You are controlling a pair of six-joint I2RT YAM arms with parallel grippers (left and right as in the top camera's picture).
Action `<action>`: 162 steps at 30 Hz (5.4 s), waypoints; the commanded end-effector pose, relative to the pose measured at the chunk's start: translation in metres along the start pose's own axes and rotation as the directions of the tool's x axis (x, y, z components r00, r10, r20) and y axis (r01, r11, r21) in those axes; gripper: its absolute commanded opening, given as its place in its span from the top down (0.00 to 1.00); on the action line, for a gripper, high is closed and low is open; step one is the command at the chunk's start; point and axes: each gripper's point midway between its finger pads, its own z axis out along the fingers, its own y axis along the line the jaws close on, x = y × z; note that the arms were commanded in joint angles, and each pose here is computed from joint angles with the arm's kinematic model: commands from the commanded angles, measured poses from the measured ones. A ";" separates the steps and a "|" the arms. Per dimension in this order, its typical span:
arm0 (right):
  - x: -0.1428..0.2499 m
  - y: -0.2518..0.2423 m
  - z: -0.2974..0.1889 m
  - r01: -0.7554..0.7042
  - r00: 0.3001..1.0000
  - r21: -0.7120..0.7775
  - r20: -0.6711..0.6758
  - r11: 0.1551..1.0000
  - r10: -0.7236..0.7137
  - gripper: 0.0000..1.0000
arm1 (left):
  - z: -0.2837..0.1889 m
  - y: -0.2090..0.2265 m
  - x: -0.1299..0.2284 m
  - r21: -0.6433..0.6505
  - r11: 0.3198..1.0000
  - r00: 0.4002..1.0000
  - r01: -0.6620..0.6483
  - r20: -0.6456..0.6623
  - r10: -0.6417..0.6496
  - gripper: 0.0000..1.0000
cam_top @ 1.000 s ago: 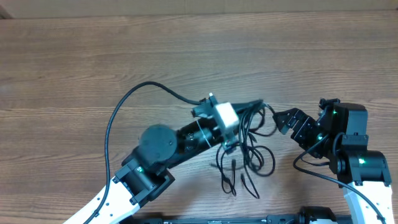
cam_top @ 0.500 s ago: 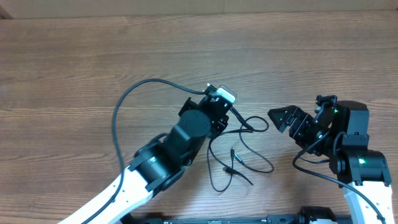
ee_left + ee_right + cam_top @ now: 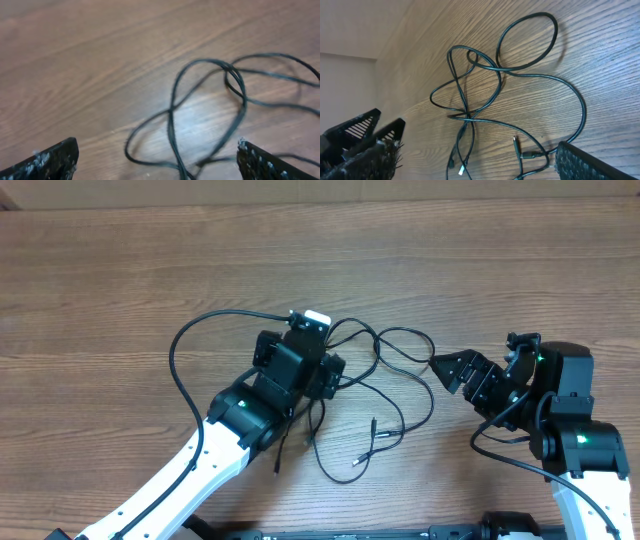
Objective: Untangle cables
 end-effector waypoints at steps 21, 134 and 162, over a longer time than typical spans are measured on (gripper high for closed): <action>-0.004 0.001 0.006 0.189 0.982 0.002 -0.023 0.982 -0.188 0.00 | 0.003 0.046 0.041 0.167 0.936 0.931 0.309 -0.254 -0.262 0.00; -0.244 0.185 -0.200 0.123 0.619 0.617 0.565 0.778 -0.546 0.96 | 0.003 0.052 0.042 0.149 0.931 0.923 0.333 -0.255 -0.289 0.00; -0.248 -0.144 -0.368 -0.743 0.570 0.483 0.819 0.464 0.061 0.96 | 0.003 0.052 0.042 0.149 0.931 0.923 0.333 -0.256 -0.289 0.00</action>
